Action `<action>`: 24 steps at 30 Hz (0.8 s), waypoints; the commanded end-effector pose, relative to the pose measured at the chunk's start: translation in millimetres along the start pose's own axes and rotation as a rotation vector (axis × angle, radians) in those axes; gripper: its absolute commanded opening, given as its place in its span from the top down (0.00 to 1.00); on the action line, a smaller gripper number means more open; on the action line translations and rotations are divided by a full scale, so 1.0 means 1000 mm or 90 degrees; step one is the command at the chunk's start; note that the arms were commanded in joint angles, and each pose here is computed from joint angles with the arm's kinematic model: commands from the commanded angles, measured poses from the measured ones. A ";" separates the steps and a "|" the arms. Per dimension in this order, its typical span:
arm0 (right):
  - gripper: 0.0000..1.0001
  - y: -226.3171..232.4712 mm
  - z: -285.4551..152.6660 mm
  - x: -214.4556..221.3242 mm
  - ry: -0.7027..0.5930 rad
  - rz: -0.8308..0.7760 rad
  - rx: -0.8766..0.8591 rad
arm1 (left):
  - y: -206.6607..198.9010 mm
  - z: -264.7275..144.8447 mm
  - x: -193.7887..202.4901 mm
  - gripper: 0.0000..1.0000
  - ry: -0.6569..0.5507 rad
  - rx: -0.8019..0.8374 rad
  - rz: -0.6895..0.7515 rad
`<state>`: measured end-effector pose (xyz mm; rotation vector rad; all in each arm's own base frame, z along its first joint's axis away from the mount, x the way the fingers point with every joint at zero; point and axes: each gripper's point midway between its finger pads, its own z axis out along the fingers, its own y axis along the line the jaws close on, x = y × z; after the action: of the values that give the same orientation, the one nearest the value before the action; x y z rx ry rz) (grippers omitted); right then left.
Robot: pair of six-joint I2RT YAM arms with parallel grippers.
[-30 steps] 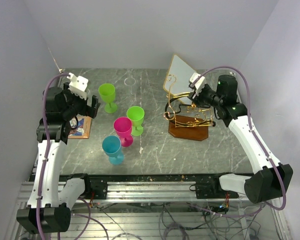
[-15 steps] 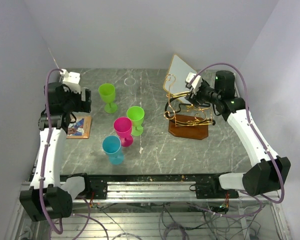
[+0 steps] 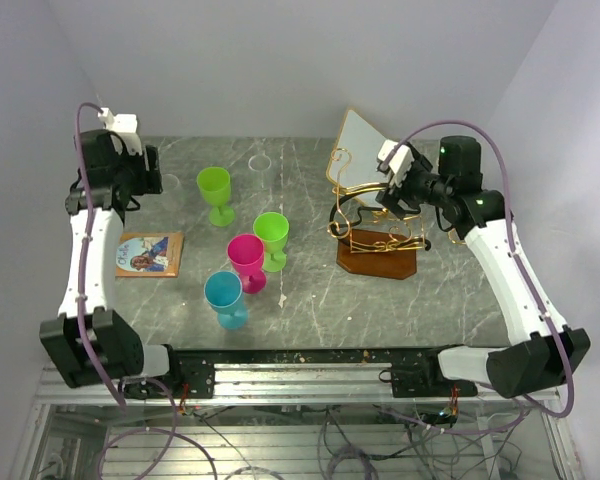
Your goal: Place the wine glass upside down on the wine glass rack
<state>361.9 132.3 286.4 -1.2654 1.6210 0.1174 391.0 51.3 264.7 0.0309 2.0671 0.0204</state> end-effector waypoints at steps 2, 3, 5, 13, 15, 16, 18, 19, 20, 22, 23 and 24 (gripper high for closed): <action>0.20 -0.008 -0.037 -0.015 0.025 0.007 0.042 | 0.012 0.029 0.004 0.31 0.067 -0.008 -0.006; 0.20 -0.009 -0.042 -0.016 0.030 0.006 0.047 | 0.013 0.035 0.006 0.33 0.080 -0.006 -0.005; 0.20 -0.011 -0.050 -0.018 0.038 0.006 0.058 | 0.013 0.045 0.008 0.38 0.103 0.003 -0.002; 0.20 -0.013 -0.062 -0.027 0.039 0.017 0.066 | 0.010 0.070 0.015 0.40 0.150 0.032 -0.002; 0.20 -0.014 -0.064 -0.027 0.041 0.018 0.070 | 0.009 0.073 0.016 0.41 0.156 0.030 0.003; 0.20 -0.014 -0.064 -0.027 0.041 0.018 0.071 | 0.009 0.075 0.018 0.41 0.160 0.029 0.006; 0.21 -0.015 -0.065 -0.027 0.043 0.018 0.072 | 0.007 0.078 0.022 0.42 0.171 0.030 0.013; 0.21 -0.015 -0.065 -0.027 0.045 0.018 0.073 | 0.006 0.079 0.024 0.42 0.177 0.029 0.017; 0.21 -0.016 -0.065 -0.027 0.047 0.018 0.075 | 0.006 0.080 0.026 0.42 0.183 0.027 0.019; 0.21 -0.016 -0.066 -0.027 0.046 0.019 0.077 | 0.005 0.083 0.030 0.43 0.192 0.027 0.024; 0.21 -0.016 -0.066 -0.027 0.047 0.019 0.076 | 0.004 0.084 0.032 0.43 0.197 0.027 0.027; 0.21 -0.015 -0.065 -0.026 0.047 0.021 0.075 | 0.004 0.085 0.034 0.43 0.201 0.026 0.028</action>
<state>331.6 104.4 332.3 -1.1867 1.6954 0.0049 447.3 56.8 192.8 0.0785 2.3671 -0.0209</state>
